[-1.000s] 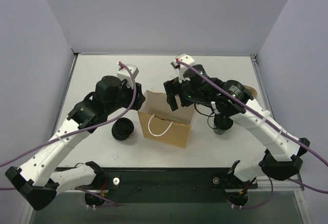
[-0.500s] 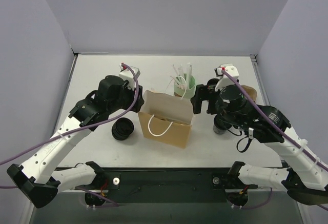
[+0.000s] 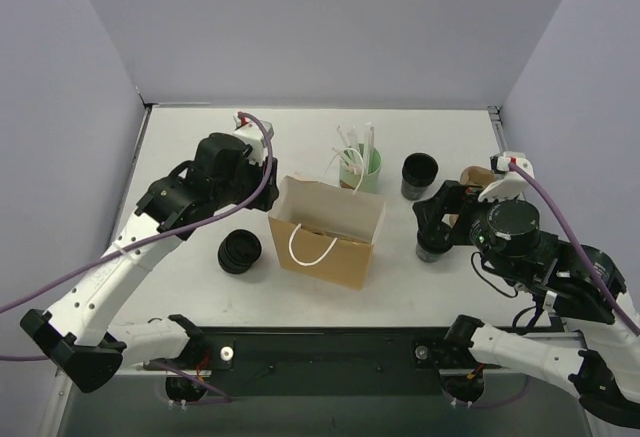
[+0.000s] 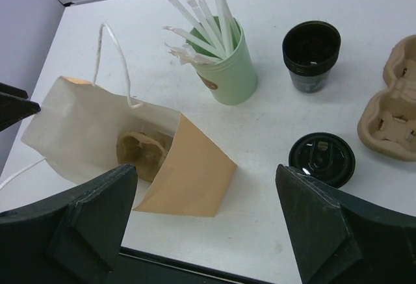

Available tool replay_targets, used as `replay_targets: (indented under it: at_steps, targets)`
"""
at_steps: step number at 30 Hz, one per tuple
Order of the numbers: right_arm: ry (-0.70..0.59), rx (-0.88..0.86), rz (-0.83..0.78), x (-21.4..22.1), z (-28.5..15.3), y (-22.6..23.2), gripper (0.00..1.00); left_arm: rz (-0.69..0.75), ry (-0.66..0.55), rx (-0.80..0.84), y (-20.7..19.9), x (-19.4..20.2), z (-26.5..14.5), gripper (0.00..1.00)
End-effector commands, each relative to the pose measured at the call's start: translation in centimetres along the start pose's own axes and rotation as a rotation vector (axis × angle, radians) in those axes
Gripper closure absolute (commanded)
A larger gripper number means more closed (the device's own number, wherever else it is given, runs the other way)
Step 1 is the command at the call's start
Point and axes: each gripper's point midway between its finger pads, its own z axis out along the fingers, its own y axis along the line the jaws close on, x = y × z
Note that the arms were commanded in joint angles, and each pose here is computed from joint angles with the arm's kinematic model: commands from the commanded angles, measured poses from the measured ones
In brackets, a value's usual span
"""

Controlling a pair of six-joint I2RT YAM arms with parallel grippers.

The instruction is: Pack the takeout coffee

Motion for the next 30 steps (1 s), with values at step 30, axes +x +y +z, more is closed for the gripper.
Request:
replay_targets:
  at_steps: [30]
  targets:
    - [0.294,0.203,0.022,5.3,4.4,2.2,0.12,0.014,-0.004,-0.023,-0.6,-1.6,4.3,0.78]
